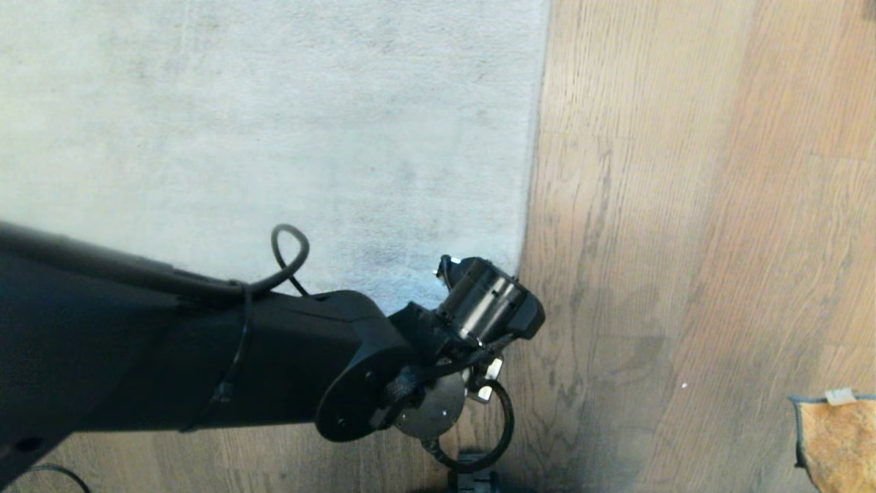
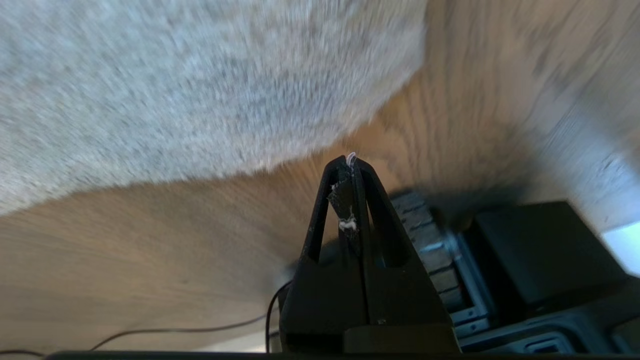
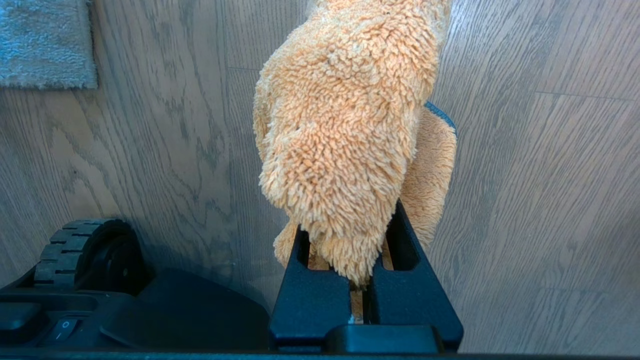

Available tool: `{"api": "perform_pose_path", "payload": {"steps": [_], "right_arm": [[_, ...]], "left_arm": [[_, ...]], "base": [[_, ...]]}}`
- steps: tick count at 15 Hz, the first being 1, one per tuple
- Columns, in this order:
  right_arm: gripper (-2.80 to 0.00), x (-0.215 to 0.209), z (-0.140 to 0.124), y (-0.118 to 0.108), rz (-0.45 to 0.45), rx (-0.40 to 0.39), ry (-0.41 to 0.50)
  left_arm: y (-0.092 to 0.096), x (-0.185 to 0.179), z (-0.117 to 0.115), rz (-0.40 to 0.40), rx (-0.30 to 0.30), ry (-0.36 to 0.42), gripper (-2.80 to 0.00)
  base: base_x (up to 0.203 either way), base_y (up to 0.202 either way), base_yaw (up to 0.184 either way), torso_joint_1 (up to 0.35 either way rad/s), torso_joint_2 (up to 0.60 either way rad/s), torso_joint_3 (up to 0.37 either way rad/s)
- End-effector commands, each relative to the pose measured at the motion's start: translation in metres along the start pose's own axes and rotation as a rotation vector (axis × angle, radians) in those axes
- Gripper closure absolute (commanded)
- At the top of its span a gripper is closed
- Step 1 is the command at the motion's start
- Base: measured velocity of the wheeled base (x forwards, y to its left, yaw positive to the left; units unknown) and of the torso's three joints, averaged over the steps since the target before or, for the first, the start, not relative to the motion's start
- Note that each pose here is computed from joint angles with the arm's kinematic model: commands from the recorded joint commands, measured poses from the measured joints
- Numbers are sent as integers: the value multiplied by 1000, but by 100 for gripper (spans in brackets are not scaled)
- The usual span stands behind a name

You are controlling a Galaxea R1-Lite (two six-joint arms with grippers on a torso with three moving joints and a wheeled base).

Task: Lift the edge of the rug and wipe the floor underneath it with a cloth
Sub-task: Lay down the carpet

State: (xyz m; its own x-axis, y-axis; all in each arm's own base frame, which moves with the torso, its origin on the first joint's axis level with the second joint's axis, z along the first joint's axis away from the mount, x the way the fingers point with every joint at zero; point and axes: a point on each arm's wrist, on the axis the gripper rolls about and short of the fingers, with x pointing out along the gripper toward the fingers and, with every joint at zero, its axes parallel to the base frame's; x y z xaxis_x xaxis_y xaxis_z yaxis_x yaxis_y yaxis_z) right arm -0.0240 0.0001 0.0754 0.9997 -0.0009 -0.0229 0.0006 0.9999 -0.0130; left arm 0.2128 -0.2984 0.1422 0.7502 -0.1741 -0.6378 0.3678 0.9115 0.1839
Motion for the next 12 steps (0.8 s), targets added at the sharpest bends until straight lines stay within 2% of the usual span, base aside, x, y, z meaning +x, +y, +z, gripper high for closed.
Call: {"api": "perform_pose_path", "payload": {"steps": [1, 5, 12], "right_arm": [[0, 0, 0, 0, 1, -1, 2], [0, 0, 0, 0, 1, -1, 1], [0, 0, 0, 0, 1, -1, 2]], "left_arm": [[3, 8, -9, 15, 12, 37, 0], [14, 20, -13, 46, 3, 68, 0], [21, 34, -13, 78, -13, 86, 0]], "base": [[0, 0, 0, 0, 0, 0], [0, 0, 0, 0, 0, 0], [0, 0, 0, 0, 0, 0]]}}
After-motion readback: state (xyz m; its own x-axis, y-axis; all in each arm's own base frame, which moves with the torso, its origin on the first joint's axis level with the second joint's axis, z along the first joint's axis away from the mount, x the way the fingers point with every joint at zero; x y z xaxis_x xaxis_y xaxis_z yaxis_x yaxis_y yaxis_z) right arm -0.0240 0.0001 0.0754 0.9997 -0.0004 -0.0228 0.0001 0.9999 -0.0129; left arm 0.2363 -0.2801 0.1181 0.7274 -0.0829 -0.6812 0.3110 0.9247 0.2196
